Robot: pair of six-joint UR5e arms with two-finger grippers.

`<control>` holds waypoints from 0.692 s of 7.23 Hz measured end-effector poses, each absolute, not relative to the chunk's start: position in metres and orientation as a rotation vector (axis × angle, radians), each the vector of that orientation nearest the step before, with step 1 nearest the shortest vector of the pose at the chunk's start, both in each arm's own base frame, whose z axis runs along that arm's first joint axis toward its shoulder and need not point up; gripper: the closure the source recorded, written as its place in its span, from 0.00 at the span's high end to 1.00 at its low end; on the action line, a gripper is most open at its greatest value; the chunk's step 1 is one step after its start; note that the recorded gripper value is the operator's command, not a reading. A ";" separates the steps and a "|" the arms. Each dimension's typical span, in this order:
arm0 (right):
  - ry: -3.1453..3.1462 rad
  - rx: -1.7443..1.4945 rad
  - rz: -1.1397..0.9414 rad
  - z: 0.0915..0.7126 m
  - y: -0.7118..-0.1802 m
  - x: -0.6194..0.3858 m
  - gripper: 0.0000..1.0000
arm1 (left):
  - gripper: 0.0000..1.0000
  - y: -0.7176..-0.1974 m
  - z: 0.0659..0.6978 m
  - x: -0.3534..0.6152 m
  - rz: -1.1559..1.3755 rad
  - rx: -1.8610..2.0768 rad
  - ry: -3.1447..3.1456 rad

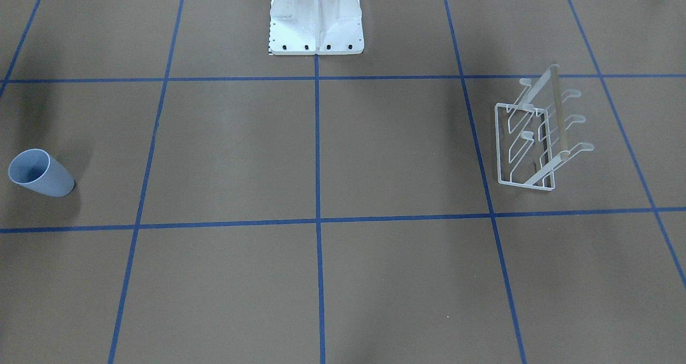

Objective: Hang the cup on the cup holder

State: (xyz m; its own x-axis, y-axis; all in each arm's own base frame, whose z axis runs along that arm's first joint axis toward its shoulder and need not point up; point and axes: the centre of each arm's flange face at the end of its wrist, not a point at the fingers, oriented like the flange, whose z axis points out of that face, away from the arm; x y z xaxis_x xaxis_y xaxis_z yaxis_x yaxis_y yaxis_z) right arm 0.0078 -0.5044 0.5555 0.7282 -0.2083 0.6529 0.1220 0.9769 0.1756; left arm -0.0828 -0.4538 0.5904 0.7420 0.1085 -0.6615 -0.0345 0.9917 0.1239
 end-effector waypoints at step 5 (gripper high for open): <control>-0.796 0.161 -0.338 0.566 -0.516 -0.066 1.00 | 0.98 -0.469 0.577 -0.083 0.105 0.163 0.723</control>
State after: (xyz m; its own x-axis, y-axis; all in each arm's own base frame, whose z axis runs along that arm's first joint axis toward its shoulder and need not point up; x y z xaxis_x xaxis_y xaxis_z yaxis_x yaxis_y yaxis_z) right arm -0.0655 -0.5156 0.5663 0.6494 -0.3565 0.6717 0.2362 0.9342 0.2674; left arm -0.0829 -0.4691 0.5769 0.7453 0.1519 -0.6492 -0.0393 0.9820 0.1846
